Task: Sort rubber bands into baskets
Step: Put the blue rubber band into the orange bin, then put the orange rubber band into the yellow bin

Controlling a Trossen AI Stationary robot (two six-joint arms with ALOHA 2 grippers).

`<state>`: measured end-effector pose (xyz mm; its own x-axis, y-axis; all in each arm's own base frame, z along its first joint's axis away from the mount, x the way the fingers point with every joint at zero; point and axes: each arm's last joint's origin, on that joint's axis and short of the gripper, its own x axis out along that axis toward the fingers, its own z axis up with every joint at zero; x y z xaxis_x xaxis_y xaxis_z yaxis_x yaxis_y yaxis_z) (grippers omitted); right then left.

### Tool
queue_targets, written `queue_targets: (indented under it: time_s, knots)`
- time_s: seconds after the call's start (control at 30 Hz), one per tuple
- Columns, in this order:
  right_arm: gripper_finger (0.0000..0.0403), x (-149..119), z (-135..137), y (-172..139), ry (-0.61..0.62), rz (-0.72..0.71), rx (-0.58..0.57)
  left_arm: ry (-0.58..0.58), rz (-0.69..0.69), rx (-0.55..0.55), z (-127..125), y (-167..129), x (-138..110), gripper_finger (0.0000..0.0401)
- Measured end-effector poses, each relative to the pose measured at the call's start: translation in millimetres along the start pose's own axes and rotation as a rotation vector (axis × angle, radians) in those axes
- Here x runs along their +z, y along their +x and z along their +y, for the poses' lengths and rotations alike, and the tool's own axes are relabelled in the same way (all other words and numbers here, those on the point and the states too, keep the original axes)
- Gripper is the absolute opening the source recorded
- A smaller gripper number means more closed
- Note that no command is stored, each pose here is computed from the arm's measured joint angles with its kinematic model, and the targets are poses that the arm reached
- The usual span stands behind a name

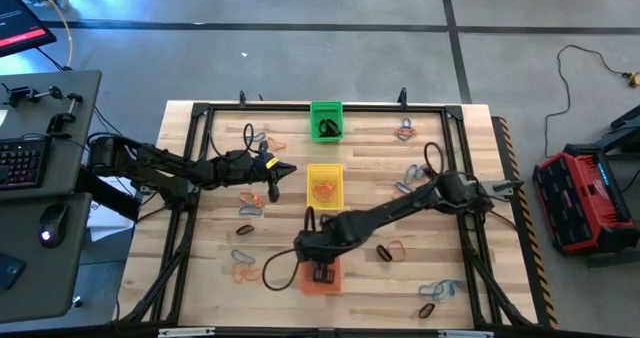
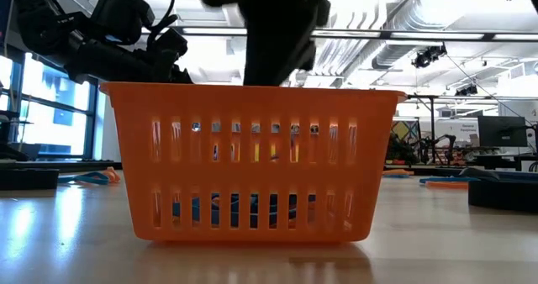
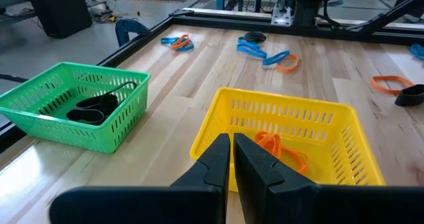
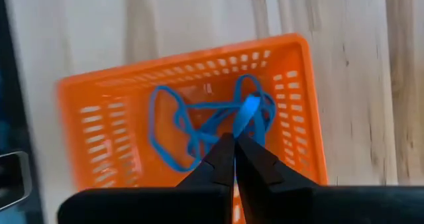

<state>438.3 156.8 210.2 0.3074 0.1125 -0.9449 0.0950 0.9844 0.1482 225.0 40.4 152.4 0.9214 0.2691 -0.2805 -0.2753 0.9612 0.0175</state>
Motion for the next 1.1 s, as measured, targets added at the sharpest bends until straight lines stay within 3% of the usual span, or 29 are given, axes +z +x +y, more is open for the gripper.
queue_targets:
  time_s: [0.23,0.37,0.67,0.77,0.87,1.03,1.1]
  knots:
    - [0.0000,2,-8,19,0.016,0.038,-0.010,0.000,0.001,0.000,0,0,0,0.0011]
    - [0.0016,1,-6,20,-0.037,0.042,-0.005,-0.002,0.002,0.000,0,0,0,0.0011]
    - [0.0142,1,-5,17,-0.064,0.042,-0.004,-0.006,0.002,0.000,0,0,0,0.0011]
    - [0.0161,6,-1,5,-0.073,0.017,-0.012,-0.007,0.002,0.000,0,0,0,0.0011]
    - [0.0139,6,5,-11,-0.112,-0.005,-0.081,-0.010,0.002,0.000,0,0,0,0.0011]
    - [0.0033,7,13,-24,-0.167,-0.035,-0.099,-0.009,0.001,0.000,0,0,0,0.0011]
    - [0.0010,5,13,-20,-0.196,-0.027,-0.106,-0.009,0.001,0.000,0,0,0,0.0011]
